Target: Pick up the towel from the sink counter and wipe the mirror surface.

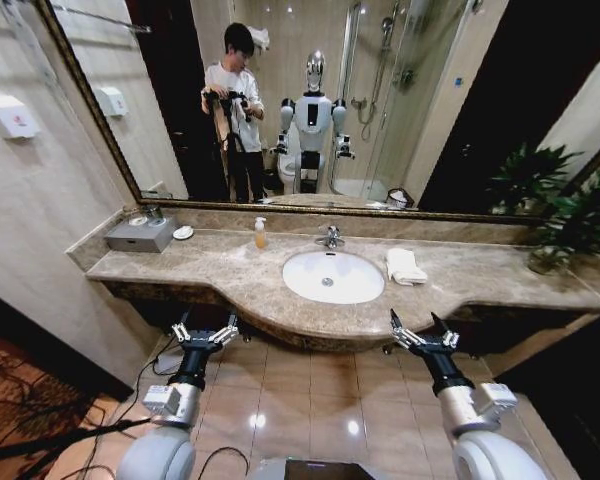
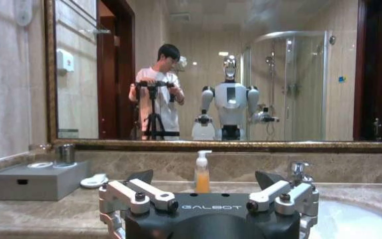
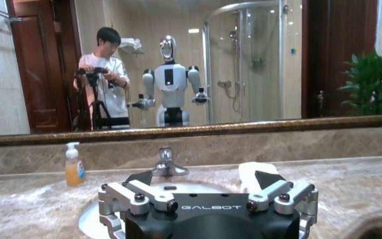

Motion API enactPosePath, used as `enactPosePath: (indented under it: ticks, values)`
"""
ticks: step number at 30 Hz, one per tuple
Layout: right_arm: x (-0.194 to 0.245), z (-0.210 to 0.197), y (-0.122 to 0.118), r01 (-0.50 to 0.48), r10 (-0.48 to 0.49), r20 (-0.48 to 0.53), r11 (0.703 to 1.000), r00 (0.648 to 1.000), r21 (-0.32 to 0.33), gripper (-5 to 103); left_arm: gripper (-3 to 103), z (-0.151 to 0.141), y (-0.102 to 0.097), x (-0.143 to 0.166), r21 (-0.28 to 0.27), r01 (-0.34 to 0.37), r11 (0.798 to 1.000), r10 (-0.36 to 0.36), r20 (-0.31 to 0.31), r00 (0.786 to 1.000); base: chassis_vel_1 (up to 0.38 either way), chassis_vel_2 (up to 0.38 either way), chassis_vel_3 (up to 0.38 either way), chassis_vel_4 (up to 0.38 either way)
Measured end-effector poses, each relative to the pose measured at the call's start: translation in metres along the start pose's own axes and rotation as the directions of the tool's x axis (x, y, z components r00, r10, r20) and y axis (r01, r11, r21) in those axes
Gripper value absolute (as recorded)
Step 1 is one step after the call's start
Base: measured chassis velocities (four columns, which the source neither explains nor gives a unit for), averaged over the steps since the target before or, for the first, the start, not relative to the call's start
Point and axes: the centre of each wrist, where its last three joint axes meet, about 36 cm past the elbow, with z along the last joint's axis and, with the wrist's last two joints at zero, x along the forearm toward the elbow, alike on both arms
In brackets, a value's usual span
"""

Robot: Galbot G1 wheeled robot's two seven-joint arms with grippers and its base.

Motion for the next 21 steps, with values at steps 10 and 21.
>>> enactPosePath:
  ticks: [10, 21]
  values:
    - [0.0064, 0.0037, -0.0052, -0.018, 0.018, -0.001, 1.000, 1.000, 0.015, 100, 100, 0.0000, 0.0000, 0.0000, 0.000, 0.000, 1.000, 0.000, 0.000, 1.000, 0.189, -0.185, -0.188, 0.184]
    - [0.0075, 0.0084, 0.0026, -0.007, 0.007, -0.003, 1.000, 1.000, 0.013, 100, 100, 0.0000, 0.0000, 0.0000, 0.000, 0.000, 1.000, 0.000, 0.000, 1.000, 0.195, -0.191, -0.207, 0.204]
